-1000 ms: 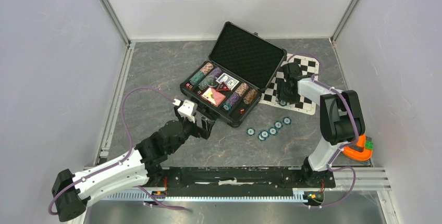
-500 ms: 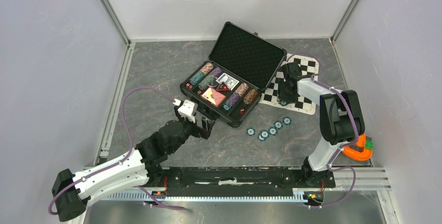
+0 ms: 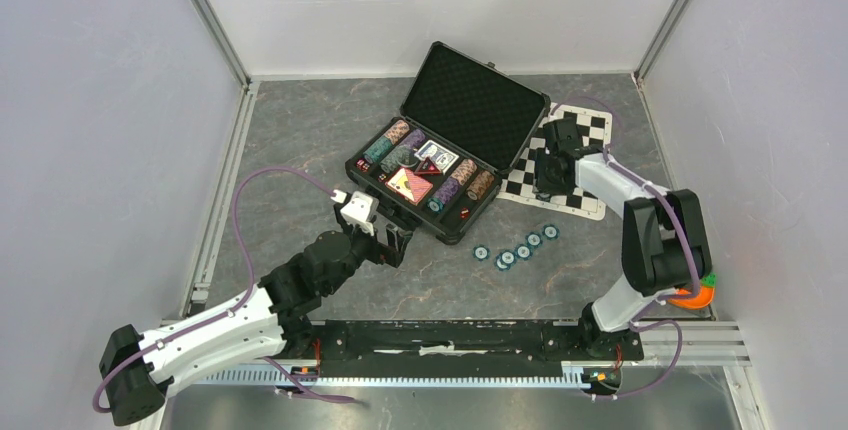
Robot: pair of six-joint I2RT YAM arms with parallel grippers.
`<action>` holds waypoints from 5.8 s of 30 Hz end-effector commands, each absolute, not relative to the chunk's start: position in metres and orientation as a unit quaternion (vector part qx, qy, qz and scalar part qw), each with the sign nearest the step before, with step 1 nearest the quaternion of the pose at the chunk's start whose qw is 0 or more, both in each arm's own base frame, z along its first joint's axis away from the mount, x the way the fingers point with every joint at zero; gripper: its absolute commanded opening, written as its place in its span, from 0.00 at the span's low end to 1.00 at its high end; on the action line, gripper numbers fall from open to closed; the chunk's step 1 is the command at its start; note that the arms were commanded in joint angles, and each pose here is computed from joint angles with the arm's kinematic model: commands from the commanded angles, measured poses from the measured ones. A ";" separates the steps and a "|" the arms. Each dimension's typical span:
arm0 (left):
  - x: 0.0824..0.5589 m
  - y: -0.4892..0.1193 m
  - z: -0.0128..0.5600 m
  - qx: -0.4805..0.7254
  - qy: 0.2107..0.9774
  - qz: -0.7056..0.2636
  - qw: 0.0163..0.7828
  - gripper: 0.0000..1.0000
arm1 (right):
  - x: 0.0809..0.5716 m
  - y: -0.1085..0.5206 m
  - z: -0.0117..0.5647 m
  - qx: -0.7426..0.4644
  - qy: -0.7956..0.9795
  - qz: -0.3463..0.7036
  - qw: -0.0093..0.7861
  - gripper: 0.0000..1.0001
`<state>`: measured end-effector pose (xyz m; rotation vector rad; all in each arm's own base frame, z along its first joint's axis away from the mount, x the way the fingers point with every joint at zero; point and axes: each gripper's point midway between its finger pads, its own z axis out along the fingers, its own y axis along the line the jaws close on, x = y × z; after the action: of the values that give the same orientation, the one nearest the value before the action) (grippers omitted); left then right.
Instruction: Pack up texas hold em set
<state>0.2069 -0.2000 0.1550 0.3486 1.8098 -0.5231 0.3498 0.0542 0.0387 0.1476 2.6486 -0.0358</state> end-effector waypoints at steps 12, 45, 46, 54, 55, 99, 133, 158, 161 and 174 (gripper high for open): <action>0.212 -0.206 0.169 0.117 0.796 -0.222 0.551 1.00 | 0.314 0.100 0.079 -0.067 0.938 0.074 0.333 0.38; 0.224 -0.326 0.239 0.060 0.763 -0.547 0.338 0.89 | 0.239 0.210 0.141 -0.255 0.791 0.293 0.473 0.36; 0.225 -0.329 0.240 0.061 0.762 -0.550 0.336 0.88 | 0.237 0.212 0.141 -0.259 0.789 0.298 0.471 0.36; 0.226 -0.332 0.232 0.073 0.768 -0.544 0.329 0.92 | 0.229 0.221 0.144 -0.275 0.780 0.313 0.467 0.35; 0.226 -0.332 0.230 0.074 0.770 -0.543 0.328 0.93 | 0.228 0.222 0.144 -0.277 0.779 0.313 0.467 0.35; 0.218 -0.379 0.167 0.095 0.816 -0.539 0.185 0.49 | 0.219 0.237 0.153 -0.310 0.760 0.334 0.464 0.35; 0.229 -0.349 0.170 0.068 0.827 -0.498 0.254 0.02 | 0.225 0.223 0.159 -0.276 0.765 0.305 0.495 0.98; 0.237 -0.243 0.195 -0.152 0.841 -0.377 0.356 0.02 | 0.252 0.134 0.166 -0.073 0.766 0.162 0.618 0.98; 0.238 -0.244 0.190 -0.173 0.847 -0.363 0.348 0.02 | 0.252 0.138 0.166 -0.078 0.766 0.171 0.615 0.98; 0.269 -0.260 0.164 -0.207 0.863 -0.282 0.366 0.02 | 0.250 0.140 0.167 -0.083 0.762 0.178 0.617 0.98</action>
<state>0.2474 -0.2574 0.1501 -0.4409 2.2935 -0.7550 0.2481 0.1370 0.1570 -0.2023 1.7938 0.3855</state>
